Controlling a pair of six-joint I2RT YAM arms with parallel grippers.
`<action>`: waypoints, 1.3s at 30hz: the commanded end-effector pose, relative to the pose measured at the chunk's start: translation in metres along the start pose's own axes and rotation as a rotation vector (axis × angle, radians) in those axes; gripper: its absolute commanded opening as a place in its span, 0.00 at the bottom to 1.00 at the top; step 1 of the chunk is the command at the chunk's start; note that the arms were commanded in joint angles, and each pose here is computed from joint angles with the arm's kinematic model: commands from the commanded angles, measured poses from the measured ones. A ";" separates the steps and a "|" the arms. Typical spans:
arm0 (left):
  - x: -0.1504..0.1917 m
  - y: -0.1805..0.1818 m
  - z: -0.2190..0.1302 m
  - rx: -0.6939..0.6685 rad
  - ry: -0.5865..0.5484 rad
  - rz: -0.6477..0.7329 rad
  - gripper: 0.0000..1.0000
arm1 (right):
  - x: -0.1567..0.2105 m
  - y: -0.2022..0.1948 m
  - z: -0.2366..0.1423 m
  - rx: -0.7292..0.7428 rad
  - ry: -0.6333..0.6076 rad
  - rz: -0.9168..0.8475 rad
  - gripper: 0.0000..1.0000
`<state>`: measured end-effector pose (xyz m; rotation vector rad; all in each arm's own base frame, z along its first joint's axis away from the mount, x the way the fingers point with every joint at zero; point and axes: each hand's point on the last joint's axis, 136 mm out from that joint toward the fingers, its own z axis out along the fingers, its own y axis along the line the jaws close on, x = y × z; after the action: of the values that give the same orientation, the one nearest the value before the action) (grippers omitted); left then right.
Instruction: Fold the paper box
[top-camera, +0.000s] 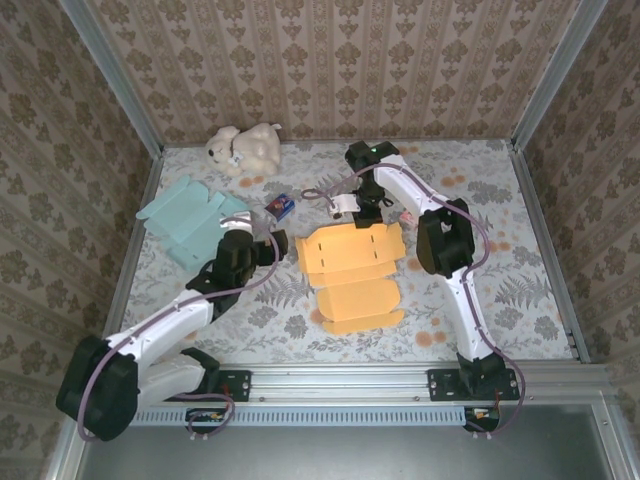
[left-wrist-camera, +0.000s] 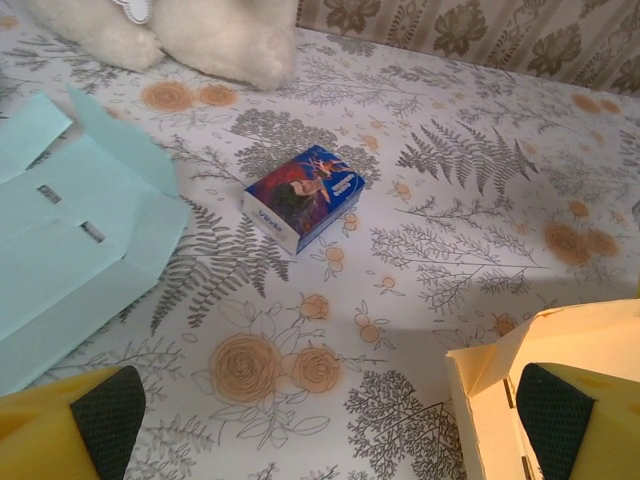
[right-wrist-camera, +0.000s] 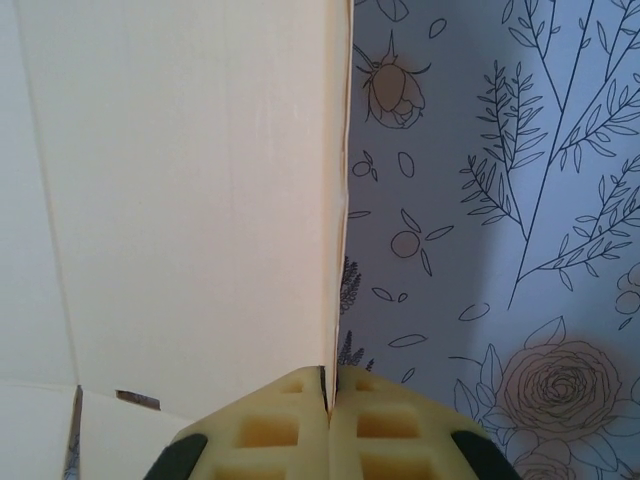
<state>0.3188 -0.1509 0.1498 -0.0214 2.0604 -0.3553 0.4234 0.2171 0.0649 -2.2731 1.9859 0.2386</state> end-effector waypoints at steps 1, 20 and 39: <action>-0.010 -0.016 0.012 0.050 0.017 0.046 1.00 | -0.015 0.008 -0.034 0.049 -0.040 -0.021 0.00; -0.018 -0.060 0.043 0.226 0.128 0.118 1.00 | -0.031 0.040 -0.093 0.077 -0.163 0.023 0.00; -0.032 -0.102 0.037 0.296 0.077 -0.008 1.00 | -0.042 0.070 -0.092 -0.022 -0.277 0.158 0.00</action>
<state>0.3429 -0.2437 0.1608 0.2319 2.1413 -0.6306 0.3683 0.2201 0.1429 -2.0409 2.0409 0.4307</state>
